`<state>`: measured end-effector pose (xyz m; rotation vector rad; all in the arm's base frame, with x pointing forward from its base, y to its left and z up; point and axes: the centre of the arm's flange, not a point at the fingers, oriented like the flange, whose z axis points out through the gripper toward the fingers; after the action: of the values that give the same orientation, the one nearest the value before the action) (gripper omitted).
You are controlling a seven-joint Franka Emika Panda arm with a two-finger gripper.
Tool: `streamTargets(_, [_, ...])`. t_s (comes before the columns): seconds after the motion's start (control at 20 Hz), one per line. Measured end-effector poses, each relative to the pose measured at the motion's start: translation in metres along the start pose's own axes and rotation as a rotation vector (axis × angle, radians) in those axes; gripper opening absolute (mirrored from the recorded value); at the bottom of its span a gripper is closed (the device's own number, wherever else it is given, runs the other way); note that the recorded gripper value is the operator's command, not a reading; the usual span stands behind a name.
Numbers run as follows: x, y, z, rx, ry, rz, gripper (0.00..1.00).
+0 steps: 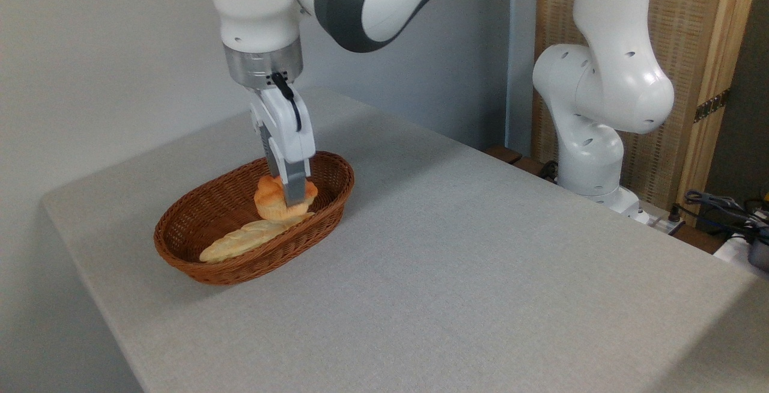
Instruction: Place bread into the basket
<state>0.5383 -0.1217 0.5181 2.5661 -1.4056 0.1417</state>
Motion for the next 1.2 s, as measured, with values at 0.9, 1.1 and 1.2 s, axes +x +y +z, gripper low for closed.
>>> streamTargets(0.9, [0.062, 0.007, 0.066, -0.012, -0.027, -0.010, 1.00])
streamTargets(1.1, [0.062, 0.005, 0.063, -0.008, -0.023, -0.012, 1.00])
streamTargets(1.2, [0.062, 0.001, 0.056, 0.003, -0.011, -0.016, 1.00])
